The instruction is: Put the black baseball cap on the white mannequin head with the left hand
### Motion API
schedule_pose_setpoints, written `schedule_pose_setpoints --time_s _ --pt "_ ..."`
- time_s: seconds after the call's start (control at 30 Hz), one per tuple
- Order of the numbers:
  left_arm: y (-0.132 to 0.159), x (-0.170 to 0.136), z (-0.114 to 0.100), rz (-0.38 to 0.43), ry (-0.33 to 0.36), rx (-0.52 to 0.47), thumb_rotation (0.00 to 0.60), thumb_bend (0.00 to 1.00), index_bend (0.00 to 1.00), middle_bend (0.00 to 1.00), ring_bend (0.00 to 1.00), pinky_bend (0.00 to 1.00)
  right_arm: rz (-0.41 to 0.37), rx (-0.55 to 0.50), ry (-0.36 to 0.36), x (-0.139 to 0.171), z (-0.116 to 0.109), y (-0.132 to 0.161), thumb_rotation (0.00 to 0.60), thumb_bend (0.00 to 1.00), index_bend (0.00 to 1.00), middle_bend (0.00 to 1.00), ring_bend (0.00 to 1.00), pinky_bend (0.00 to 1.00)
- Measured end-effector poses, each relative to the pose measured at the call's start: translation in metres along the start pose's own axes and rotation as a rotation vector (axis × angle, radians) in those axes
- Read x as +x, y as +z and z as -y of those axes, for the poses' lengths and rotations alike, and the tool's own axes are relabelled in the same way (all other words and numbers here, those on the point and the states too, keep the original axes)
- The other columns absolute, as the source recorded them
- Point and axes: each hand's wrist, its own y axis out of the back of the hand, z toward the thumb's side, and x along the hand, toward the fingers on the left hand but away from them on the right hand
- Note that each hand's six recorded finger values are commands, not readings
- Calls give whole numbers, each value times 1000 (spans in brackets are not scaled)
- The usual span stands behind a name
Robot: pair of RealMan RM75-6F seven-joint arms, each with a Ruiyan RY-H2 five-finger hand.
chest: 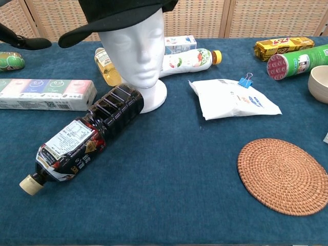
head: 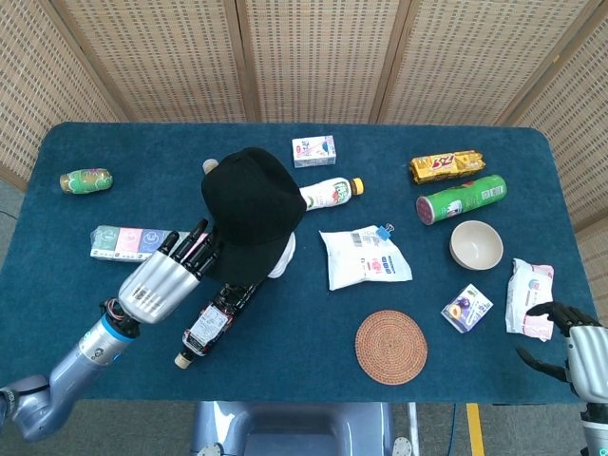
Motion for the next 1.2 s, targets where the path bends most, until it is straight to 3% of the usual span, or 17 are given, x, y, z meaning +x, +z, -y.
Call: schedule_pose_setpoints --time_s 0.33,0.7,1.2 --pt "-25 -32 -1 -114 -132 -81 600 175 190 192 115 439 -13 3 14 -7 3 3 600 82 397 421 443 508" --pt "-67 -93 11 -341 -242 -199 600 175 193 192 115 439 -22 14 30 -15 7 8 600 81 397 421 443 508" --pt "-109 -174 26 -648 -312 -261 600 176 404 231 175 438 -24 89 30 -23 11 10 600 82 397 421 443 508"
